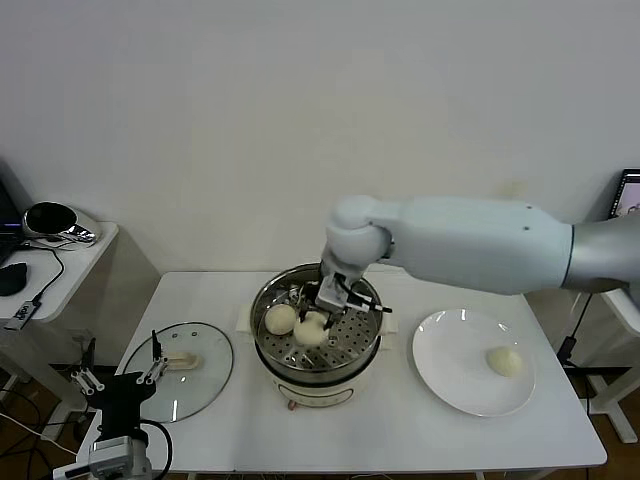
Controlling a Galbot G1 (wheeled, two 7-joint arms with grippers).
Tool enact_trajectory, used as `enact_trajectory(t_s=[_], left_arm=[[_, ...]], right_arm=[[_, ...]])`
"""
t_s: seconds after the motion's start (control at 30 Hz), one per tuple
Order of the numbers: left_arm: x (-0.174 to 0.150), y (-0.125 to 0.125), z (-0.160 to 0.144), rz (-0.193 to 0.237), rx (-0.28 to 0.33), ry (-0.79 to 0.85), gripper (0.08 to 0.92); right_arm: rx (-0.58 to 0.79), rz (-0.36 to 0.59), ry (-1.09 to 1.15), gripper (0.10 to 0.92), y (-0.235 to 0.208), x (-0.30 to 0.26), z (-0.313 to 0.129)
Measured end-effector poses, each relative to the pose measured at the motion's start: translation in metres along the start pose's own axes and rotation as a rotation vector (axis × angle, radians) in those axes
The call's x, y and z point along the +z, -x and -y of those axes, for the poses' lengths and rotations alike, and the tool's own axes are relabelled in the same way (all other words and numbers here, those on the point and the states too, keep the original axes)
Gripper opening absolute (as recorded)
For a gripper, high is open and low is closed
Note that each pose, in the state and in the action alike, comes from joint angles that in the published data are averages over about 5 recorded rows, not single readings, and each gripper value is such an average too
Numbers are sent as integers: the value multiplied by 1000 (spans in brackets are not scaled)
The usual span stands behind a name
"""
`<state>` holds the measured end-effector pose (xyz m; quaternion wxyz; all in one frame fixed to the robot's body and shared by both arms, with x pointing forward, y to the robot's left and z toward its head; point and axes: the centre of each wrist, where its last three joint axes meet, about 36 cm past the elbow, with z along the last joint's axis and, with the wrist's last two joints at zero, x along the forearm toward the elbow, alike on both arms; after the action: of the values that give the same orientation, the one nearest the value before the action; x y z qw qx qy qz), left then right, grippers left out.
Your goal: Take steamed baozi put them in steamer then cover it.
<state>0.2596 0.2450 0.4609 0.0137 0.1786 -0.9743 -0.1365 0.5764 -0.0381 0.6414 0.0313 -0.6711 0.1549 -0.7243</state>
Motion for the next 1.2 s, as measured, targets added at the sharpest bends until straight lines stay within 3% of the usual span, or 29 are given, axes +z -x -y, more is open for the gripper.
enact_trajectory(t_s=[0.53,0.97,1.2], left_arm=[[2,1,3,-4,4,-5,823],[0,0,4,-1,9,-8,823],[-1,3,3,11,15,-3,823]], right_arm=[[-44,35,-203,491,28,-17,3],[-49,-7,-135,805,8,-9,-3],[-50,-94,40,823,-39,9,-21]])
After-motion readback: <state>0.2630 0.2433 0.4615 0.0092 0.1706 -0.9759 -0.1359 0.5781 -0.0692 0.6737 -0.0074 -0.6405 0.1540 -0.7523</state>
